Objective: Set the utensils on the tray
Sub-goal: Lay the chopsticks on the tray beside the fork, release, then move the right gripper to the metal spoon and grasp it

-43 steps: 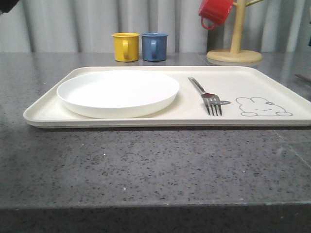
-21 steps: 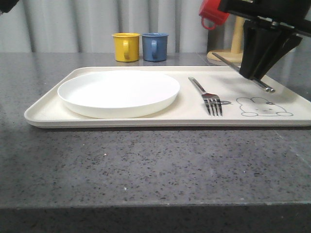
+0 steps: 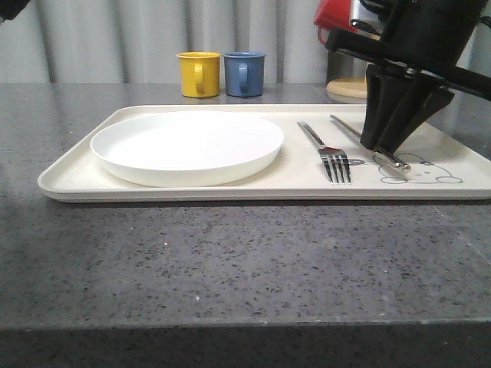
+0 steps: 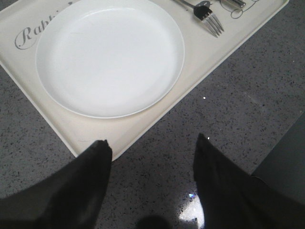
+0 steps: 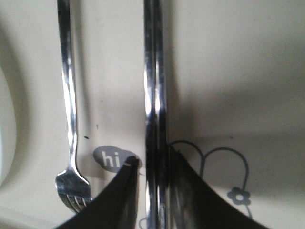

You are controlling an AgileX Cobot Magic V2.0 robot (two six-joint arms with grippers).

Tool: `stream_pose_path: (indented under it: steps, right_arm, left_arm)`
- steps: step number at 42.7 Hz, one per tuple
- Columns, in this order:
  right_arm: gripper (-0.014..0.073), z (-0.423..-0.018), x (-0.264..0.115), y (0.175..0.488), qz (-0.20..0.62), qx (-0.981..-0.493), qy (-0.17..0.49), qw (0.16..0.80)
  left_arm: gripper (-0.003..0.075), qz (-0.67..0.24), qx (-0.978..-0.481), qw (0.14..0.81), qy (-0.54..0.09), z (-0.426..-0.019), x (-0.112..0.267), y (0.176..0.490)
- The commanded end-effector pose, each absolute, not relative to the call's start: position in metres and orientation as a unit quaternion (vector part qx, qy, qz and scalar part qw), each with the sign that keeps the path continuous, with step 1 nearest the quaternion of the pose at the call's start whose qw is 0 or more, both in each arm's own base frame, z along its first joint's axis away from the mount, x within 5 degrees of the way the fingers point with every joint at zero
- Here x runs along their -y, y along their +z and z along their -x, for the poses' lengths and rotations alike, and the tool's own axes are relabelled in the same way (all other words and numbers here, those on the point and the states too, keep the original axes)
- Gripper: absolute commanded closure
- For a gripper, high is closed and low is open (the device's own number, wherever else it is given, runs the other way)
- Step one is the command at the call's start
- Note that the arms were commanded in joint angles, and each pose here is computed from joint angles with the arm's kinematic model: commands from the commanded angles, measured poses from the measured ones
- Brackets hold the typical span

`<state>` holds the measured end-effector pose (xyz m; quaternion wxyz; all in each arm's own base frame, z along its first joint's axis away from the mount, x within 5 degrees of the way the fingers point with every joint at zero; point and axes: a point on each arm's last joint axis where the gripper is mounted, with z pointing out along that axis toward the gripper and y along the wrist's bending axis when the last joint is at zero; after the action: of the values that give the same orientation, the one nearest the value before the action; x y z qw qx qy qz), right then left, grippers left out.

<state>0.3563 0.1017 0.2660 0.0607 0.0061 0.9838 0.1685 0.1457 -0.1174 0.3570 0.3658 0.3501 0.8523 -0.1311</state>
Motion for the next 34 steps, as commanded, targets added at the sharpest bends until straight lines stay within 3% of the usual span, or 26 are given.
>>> stream_pose_path:
  steps: [1,8,16,24,34]
  right_arm:
    - [0.0266,-0.354,-0.103,0.293,-0.008,-0.976,0.191,0.103]
    - [0.0237,-0.353,-0.100,0.303,0.010,-0.976,0.181,0.124]
    - [0.0237,-0.332,-0.079,0.335,0.051,-0.978,0.099,0.174]
    - [0.0237,-0.318,-0.032,0.359,0.010,-0.979,0.044,0.200]
    - [0.0242,-0.316,0.036,0.356,-0.052,-0.981,0.013,0.186]
  left_arm:
    - [0.0331,-0.338,-0.835,0.407,-0.148,-0.146,0.119,0.371]
    - [0.0331,-0.335,-0.829,0.422,-0.152,-0.148,0.120,0.374]
    - [0.0331,-0.333,-0.827,0.426,-0.154,-0.148,0.121,0.374]
    - [0.0331,-0.333,-0.827,0.426,-0.153,-0.148,0.121,0.374]
    - [0.0331,-0.333,-0.826,0.427,-0.154,-0.148,0.121,0.375]
